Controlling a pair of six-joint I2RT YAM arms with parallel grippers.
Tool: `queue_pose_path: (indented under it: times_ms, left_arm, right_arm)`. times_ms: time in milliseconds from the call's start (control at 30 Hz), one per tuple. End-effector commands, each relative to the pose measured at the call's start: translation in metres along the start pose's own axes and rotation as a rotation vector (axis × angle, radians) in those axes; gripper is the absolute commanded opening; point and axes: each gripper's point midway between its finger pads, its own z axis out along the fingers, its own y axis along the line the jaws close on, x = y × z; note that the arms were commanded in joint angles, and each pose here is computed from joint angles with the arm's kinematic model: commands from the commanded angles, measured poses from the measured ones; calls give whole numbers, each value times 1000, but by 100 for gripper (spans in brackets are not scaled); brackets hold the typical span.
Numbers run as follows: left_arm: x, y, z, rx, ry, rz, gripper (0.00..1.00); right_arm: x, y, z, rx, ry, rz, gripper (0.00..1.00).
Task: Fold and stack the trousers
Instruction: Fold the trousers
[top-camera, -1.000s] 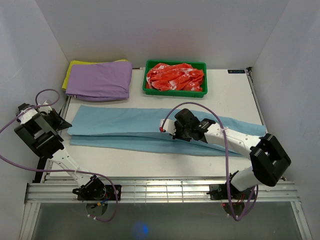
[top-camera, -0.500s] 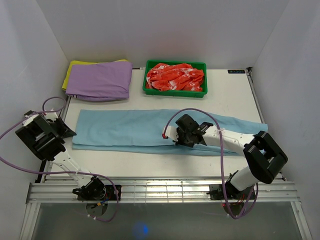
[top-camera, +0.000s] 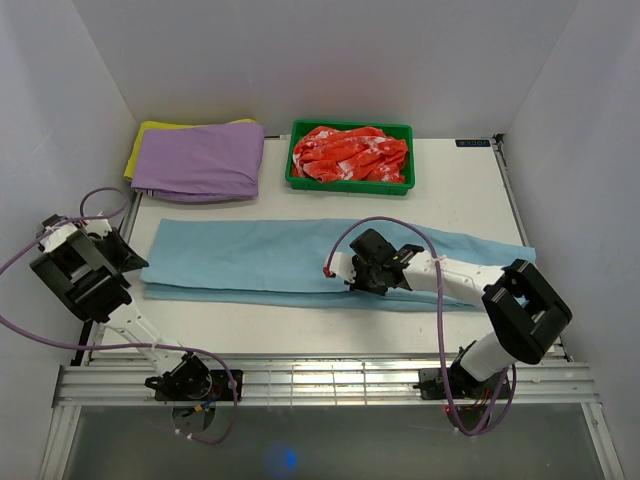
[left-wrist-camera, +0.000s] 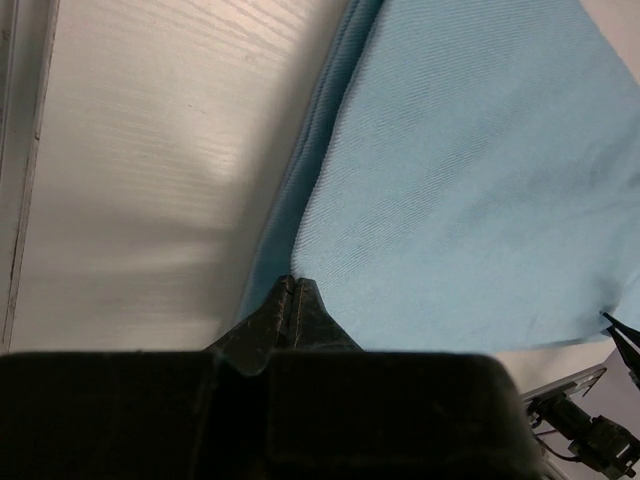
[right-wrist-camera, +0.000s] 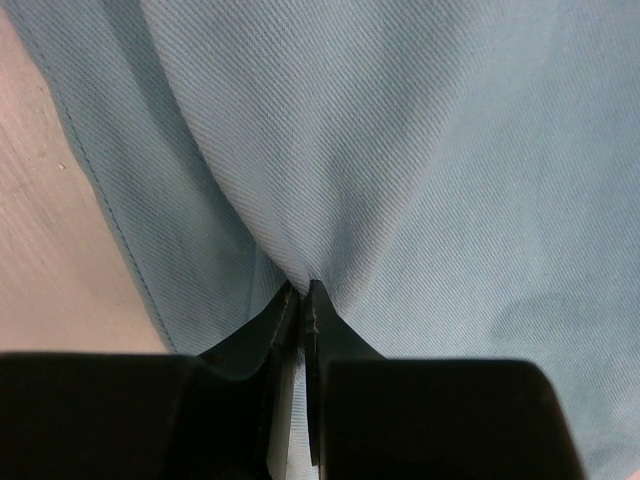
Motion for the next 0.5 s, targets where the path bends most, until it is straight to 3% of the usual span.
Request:
queue_pose_path:
  times_ms: [0,133,467]
  left_arm:
    - [-21,-22,-45,-13,-106,113,0]
    - [3,-15,-40,-14,-44,97,0]
    - [54,54,16,-131,92,-25,0]
  right_arm:
    - [-1,-8,-13,45,-12,-3,8]
    - [3,-5,-12,36,-4,-4,8]
    - [-1,-7,-9,33,-7,-3,8]
